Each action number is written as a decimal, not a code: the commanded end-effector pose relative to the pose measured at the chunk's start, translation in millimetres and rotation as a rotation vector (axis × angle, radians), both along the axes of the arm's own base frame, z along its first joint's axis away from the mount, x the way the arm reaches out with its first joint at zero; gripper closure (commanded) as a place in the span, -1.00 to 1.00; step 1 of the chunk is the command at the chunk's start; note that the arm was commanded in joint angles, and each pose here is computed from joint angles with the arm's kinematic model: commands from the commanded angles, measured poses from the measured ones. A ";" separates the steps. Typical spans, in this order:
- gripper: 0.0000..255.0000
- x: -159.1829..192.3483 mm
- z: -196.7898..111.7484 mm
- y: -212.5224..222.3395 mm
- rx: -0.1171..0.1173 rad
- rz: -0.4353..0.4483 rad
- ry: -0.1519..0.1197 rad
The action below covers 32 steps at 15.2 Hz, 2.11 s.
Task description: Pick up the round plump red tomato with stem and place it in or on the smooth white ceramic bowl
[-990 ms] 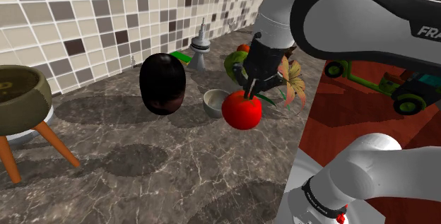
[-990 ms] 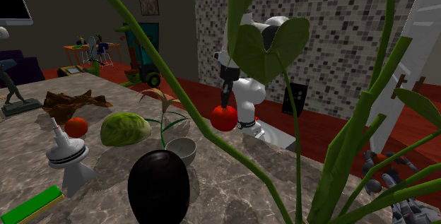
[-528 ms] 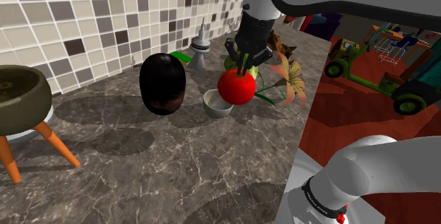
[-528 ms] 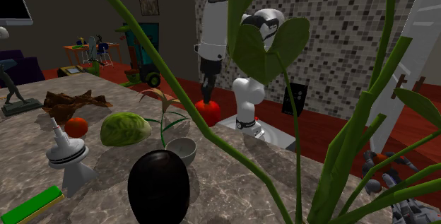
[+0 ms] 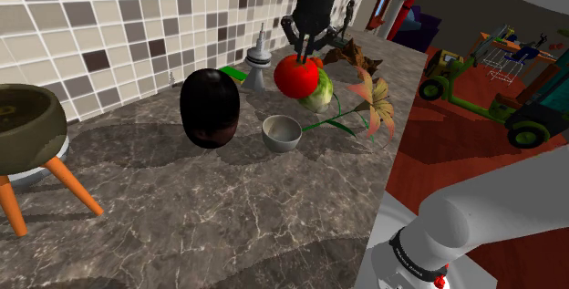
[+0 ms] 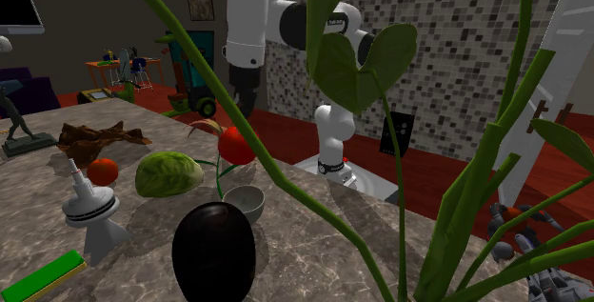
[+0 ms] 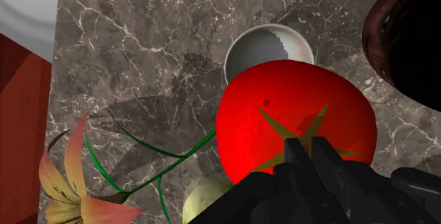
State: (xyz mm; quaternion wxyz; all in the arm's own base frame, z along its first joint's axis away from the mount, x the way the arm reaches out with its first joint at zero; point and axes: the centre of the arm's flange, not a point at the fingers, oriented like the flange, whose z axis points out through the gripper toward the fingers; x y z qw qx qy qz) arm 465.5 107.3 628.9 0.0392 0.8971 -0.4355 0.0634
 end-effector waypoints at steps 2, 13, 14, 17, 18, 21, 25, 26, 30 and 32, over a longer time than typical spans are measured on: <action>1.00 17.0 2.9 -11.3 0.000 0.000 0.000; 1.00 17.0 -55.2 -11.3 0.000 0.000 0.000; 1.00 17.0 -60.5 -11.3 0.000 0.000 0.000; 1.00 17.0 -76.3 -11.3 0.000 0.000 0.000; 1.00 17.0 -81.6 -11.3 0.000 0.000 0.000; 1.00 17.0 -97.5 -11.3 0.000 0.000 0.000; 1.00 17.0 -118.6 -11.3 0.000 0.000 0.000; 1.00 17.0 -123.9 -11.3 0.000 0.000 0.000; 1.00 17.0 -133.0 -11.3 0.000 0.000 0.000; 1.00 17.0 -133.0 -11.3 0.000 0.000 0.000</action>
